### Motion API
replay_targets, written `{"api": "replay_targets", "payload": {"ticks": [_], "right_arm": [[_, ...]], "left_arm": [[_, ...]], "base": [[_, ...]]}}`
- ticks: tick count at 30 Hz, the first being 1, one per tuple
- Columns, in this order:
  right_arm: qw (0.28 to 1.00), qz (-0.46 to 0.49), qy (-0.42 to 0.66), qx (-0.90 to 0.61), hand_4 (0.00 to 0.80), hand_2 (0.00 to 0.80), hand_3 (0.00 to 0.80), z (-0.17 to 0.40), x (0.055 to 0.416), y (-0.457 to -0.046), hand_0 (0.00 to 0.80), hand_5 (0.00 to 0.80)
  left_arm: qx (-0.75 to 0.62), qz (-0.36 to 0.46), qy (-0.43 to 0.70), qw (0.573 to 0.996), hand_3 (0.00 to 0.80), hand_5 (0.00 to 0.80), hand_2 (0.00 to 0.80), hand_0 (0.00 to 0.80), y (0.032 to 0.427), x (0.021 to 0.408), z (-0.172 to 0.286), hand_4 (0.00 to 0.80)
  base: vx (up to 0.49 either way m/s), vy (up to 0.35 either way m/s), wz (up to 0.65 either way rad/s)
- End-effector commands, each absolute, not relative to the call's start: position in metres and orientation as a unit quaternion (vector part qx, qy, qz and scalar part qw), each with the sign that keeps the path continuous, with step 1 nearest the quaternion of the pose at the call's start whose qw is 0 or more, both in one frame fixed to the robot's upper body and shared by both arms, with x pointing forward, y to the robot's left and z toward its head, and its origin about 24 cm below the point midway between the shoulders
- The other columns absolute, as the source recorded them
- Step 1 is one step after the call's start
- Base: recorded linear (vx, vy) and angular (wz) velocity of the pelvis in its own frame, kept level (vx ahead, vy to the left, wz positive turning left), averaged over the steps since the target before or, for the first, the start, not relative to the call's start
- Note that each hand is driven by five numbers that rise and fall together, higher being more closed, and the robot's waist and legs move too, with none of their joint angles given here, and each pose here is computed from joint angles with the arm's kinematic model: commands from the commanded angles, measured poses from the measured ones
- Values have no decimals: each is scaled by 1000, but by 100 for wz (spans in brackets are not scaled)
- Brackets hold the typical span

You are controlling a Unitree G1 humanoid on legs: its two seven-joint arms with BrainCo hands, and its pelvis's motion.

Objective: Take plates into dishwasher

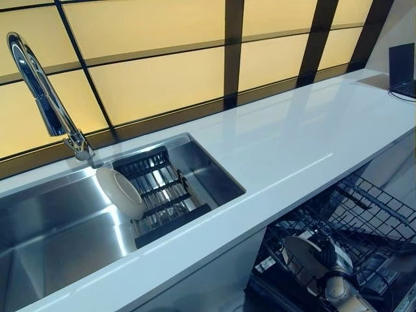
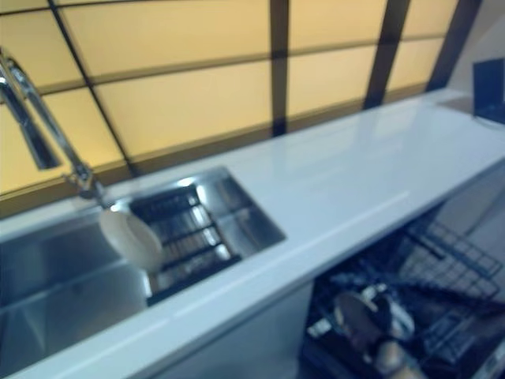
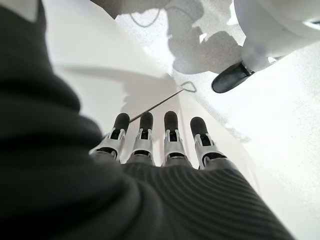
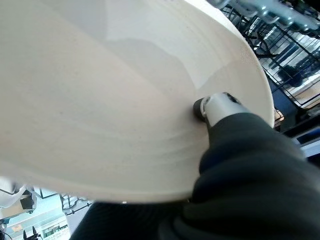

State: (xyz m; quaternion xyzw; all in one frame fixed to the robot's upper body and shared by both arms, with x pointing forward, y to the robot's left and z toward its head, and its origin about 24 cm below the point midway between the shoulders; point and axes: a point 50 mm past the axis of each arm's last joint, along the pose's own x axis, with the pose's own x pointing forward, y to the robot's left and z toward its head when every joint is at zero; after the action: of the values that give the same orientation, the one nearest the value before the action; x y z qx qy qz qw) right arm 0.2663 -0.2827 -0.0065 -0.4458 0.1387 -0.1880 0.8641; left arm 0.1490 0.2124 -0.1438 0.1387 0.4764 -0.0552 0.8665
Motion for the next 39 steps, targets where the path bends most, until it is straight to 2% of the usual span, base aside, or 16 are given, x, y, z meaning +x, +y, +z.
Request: {"api": "replay_targets", "payload": {"ticks": [1,9,21,34,35,36,39], "right_arm": [[911,-102,124,-379,800,800,800,-26,263,-222,800,800],[914,-111,137,-365,800,800,800,-25,265,-232,800,800],[902,-154,166,-368,800,800,800,-3,287,-276,800,800],[901,-178,156,-364,791,791,791,12,294,-292,791,791],[900,-177,157,-365,53,53,53,13,294,-293,53,53],[900,-177,157,-366,0,0,0,13,294,-293,0,0],[893,-170,151,-387,0,0,0,16,294,-295,0,0]], "left_arm": [[160,-58,468,867,0,0,0,0,213,160,-141,0],[166,-64,466,867,0,0,0,0,211,163,-140,0],[183,-72,475,858,0,0,0,0,221,160,-139,0],[188,-78,477,855,0,0,0,0,226,158,-139,0],[188,-78,477,855,0,0,0,0,226,158,-139,0],[188,-78,477,855,0,0,0,0,226,158,-139,0],[186,-76,478,855,0,0,0,0,226,157,-139,0]], "base": [[0,0,0],[0,0,0],[5,-17,1],[0,0,0],[0,0,0],[0,0,0],[0,0,0]]}}
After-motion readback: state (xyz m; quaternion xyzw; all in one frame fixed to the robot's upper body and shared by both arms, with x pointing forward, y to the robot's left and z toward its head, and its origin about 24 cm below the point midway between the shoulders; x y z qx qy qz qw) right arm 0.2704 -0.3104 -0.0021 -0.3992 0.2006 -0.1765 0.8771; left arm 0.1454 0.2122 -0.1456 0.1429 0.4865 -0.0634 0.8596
